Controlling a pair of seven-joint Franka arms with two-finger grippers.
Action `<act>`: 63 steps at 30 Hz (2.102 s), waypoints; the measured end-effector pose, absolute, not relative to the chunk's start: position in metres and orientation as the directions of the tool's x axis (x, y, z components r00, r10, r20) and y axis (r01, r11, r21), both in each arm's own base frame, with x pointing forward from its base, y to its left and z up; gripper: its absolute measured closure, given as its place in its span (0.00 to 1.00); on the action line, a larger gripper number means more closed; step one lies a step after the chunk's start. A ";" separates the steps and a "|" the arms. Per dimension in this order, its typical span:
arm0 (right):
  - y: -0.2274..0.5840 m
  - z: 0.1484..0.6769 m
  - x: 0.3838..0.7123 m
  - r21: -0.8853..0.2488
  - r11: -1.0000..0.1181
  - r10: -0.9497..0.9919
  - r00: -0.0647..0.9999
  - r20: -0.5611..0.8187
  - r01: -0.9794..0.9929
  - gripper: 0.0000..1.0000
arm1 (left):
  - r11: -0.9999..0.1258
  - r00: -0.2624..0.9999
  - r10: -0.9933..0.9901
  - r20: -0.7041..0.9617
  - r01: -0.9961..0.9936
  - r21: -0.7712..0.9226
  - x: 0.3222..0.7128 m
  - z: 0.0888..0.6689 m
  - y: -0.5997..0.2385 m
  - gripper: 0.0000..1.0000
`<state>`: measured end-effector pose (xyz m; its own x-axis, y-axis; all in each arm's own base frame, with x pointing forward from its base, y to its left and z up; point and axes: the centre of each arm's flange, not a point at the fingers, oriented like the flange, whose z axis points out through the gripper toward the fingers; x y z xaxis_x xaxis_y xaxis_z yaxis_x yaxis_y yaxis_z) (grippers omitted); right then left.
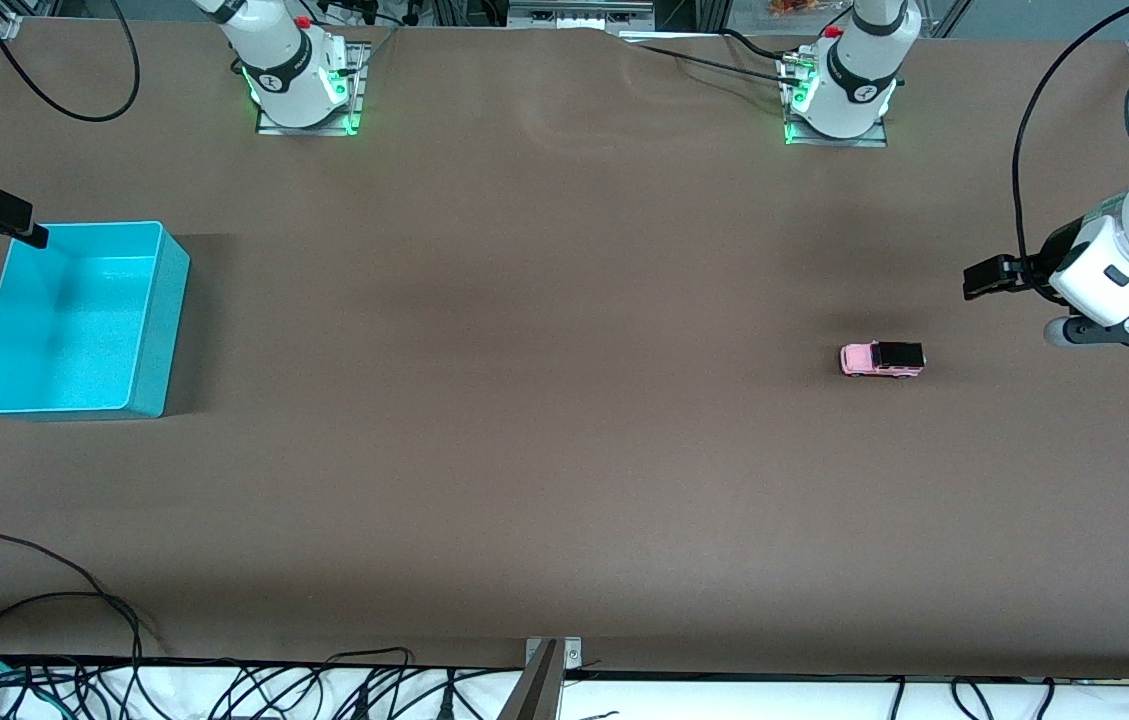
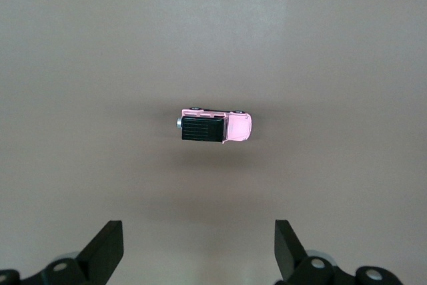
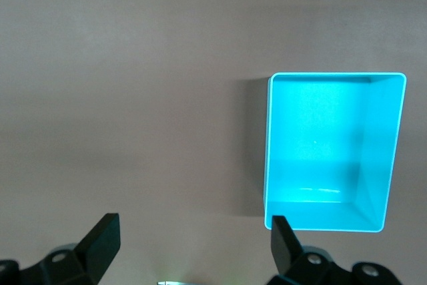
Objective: Wind and store pink jeep toy
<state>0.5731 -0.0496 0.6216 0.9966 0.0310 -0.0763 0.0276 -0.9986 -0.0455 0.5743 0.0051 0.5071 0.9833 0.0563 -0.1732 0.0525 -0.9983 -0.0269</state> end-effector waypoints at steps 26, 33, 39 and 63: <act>-0.050 0.622 0.573 -0.046 -0.999 0.031 0.997 -0.076 0.028 0.00 | -0.998 0.983 0.056 -0.173 0.052 -0.027 0.574 0.507 0.005 0.00; -0.050 0.622 0.573 -0.046 -0.999 0.031 0.997 -0.076 0.028 0.00 | -0.998 0.983 0.056 -0.173 0.052 -0.027 0.574 0.507 0.005 0.00; -0.049 0.622 0.573 -0.046 -0.999 0.031 0.997 -0.076 0.028 0.00 | -0.998 0.983 0.056 -0.173 0.052 -0.027 0.574 0.507 0.005 0.00; -0.049 0.622 0.573 -0.046 -0.999 0.032 0.997 -0.076 0.029 0.00 | -0.962 0.946 0.273 -0.176 0.265 -0.066 0.576 0.499 0.010 0.00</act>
<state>0.5732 -0.0488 0.6216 0.9966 0.0325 -0.0763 0.0290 -0.9985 -0.0457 0.5765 0.0105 0.4994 0.9458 0.2726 -0.1765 0.2649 -0.9620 -0.0662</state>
